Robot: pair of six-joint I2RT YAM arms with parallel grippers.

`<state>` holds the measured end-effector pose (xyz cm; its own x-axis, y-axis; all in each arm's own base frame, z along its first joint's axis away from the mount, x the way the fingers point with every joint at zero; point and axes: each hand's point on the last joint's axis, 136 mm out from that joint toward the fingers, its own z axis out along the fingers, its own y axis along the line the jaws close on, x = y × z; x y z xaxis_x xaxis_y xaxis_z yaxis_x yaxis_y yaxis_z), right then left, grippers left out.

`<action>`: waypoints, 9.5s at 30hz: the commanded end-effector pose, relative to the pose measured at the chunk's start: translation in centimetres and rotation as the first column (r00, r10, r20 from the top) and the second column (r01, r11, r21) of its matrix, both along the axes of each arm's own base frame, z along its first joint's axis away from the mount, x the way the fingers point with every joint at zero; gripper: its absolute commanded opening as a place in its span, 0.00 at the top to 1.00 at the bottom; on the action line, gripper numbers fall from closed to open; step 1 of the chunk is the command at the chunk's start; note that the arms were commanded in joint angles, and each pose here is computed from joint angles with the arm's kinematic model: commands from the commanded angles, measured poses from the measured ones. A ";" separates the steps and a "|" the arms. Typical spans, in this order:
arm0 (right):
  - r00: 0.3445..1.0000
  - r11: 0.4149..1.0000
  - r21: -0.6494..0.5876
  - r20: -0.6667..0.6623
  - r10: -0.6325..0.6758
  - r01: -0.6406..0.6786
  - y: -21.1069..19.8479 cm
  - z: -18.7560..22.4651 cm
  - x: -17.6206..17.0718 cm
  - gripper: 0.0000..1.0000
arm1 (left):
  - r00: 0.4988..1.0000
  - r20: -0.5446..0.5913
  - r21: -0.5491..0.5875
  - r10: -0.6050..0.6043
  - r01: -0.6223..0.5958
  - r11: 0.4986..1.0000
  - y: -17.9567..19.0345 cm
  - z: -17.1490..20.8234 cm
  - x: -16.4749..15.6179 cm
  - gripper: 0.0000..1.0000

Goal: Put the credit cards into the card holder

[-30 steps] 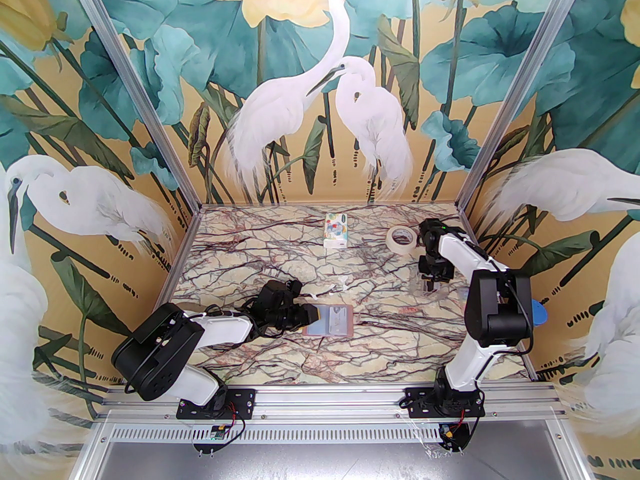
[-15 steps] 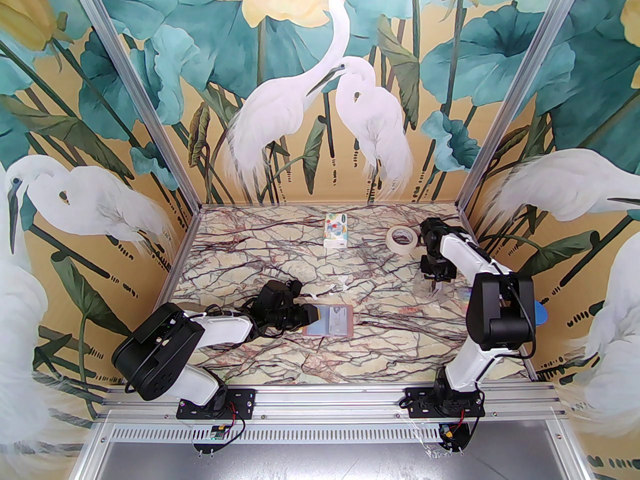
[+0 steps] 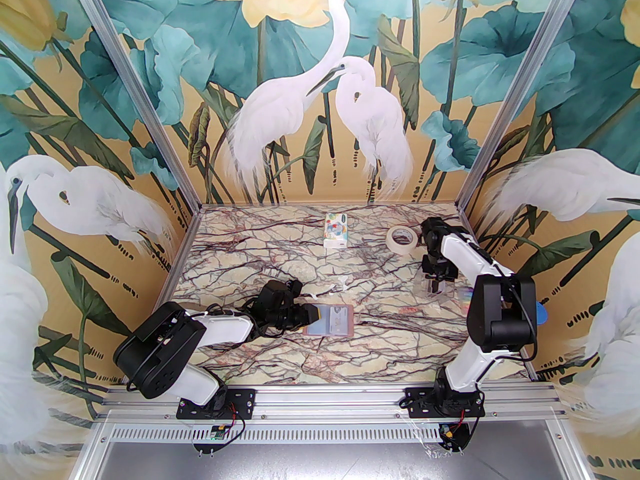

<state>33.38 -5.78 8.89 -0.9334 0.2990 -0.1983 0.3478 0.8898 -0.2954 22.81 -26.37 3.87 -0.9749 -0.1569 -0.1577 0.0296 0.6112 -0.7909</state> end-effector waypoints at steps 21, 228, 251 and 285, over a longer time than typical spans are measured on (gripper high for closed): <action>0.998 0.999 -0.051 -0.066 -0.010 0.006 -1.2 -1.1 0.0 0.61 | 1.000 -0.016 0.012 -0.010 0.010 1.000 0.3 -0.7 -0.3 0.54; 0.941 0.358 0.870 0.309 0.139 -0.339 33.0 -5.6 -11.1 1.00 | 0.999 -0.014 0.091 0.043 -0.041 0.995 1.8 -1.6 -0.1 0.59; 0.949 0.375 0.872 0.283 0.139 -0.315 32.8 -5.9 -11.7 1.00 | 0.999 -0.016 0.088 0.042 -0.040 0.995 1.7 -1.7 -0.1 0.60; 0.951 0.365 0.880 0.257 0.171 -0.303 34.1 -6.3 -11.4 1.00 | 0.999 -0.017 0.089 0.038 -0.036 0.995 1.6 -1.7 -0.1 0.60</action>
<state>22.54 28.35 3.39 -0.9856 0.1396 -0.0954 0.0143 0.6311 0.7756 22.97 -25.21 3.22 -0.9684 -0.1715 -0.1810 0.0230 0.6616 -0.7495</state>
